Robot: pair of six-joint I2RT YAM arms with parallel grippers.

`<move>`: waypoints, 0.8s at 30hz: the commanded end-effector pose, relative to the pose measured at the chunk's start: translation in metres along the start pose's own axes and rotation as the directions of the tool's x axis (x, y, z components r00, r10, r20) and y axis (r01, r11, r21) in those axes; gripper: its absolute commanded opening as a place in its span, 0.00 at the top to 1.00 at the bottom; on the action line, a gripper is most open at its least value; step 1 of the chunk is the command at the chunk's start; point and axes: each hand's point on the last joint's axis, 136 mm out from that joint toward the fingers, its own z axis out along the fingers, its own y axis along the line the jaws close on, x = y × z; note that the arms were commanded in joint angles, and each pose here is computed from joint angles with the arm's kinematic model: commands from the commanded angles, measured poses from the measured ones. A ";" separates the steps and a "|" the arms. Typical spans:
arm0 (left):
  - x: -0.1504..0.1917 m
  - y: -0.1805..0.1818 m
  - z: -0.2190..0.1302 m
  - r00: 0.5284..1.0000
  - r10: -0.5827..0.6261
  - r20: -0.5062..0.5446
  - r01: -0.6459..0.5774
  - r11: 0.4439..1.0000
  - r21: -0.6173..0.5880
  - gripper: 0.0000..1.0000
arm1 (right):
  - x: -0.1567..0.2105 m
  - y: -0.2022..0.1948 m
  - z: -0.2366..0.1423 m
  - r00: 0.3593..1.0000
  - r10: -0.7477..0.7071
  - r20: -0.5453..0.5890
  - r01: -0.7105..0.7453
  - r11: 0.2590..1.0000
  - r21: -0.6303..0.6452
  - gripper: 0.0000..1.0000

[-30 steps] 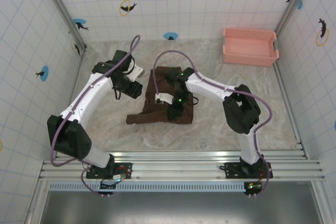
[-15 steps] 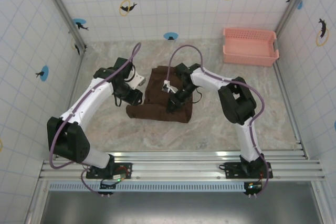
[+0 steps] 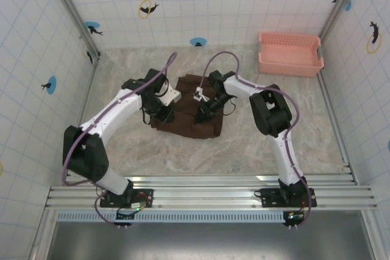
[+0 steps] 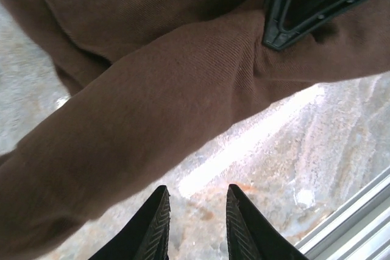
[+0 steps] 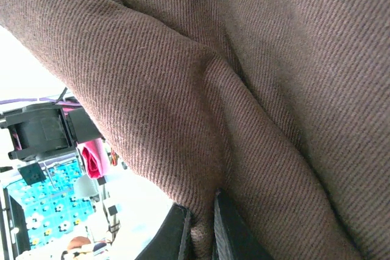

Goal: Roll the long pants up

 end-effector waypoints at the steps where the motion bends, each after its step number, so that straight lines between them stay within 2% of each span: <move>1: -0.014 -0.001 0.027 1.000 -0.006 -0.023 0.007 0.999 0.042 0.71 | -0.008 -0.013 0.002 1.000 0.007 0.010 -0.007 1.000 0.009 1.00; 8: -0.027 0.025 0.090 0.986 -0.037 -0.161 0.040 0.999 0.021 0.76 | -0.001 -0.014 -0.001 1.000 -0.002 0.007 0.002 1.000 0.026 1.00; 10: -0.027 0.030 0.103 0.981 -0.044 -0.189 0.047 0.999 0.013 0.76 | 0.004 -0.018 -0.003 1.000 -0.013 0.003 0.013 0.998 0.067 0.89; 15: -0.027 0.031 0.120 0.975 -0.046 -0.219 0.056 0.998 0.040 0.76 | 0.022 0.004 -0.028 0.973 -0.229 -0.001 0.221 0.939 0.262 0.59; 17: -0.026 0.031 0.123 0.972 -0.042 -0.230 0.055 0.997 0.051 0.77 | 0.032 0.018 -0.038 0.933 -0.358 -0.043 0.347 0.857 0.382 0.53; 19: -0.025 0.030 0.126 0.970 -0.040 -0.240 0.056 0.997 0.058 0.76 | 0.040 0.030 -0.044 0.873 -0.475 -0.109 0.460 0.730 0.506 0.46; 20: -0.025 0.029 0.127 0.969 -0.038 -0.243 0.056 0.996 0.065 0.76 | 0.044 0.034 -0.049 0.837 -0.524 -0.160 0.508 0.634 0.583 0.28; 21: -0.025 0.030 0.127 0.969 -0.042 -0.245 0.060 0.996 0.066 0.76 | 0.046 0.037 -0.051 0.806 -0.553 -0.210 0.541 0.545 0.640 0.24; 23: -0.026 0.028 0.128 0.969 -0.038 -0.246 0.059 0.995 0.077 0.77 | 0.052 0.041 -0.050 0.730 -0.592 -0.343 0.609 0.334 0.719 0.22; 24: -0.027 0.028 0.128 0.968 -0.041 -0.246 0.062 0.995 0.077 0.76 | 0.056 0.042 -0.045 0.701 -0.596 -0.392 0.636 0.274 0.721 0.20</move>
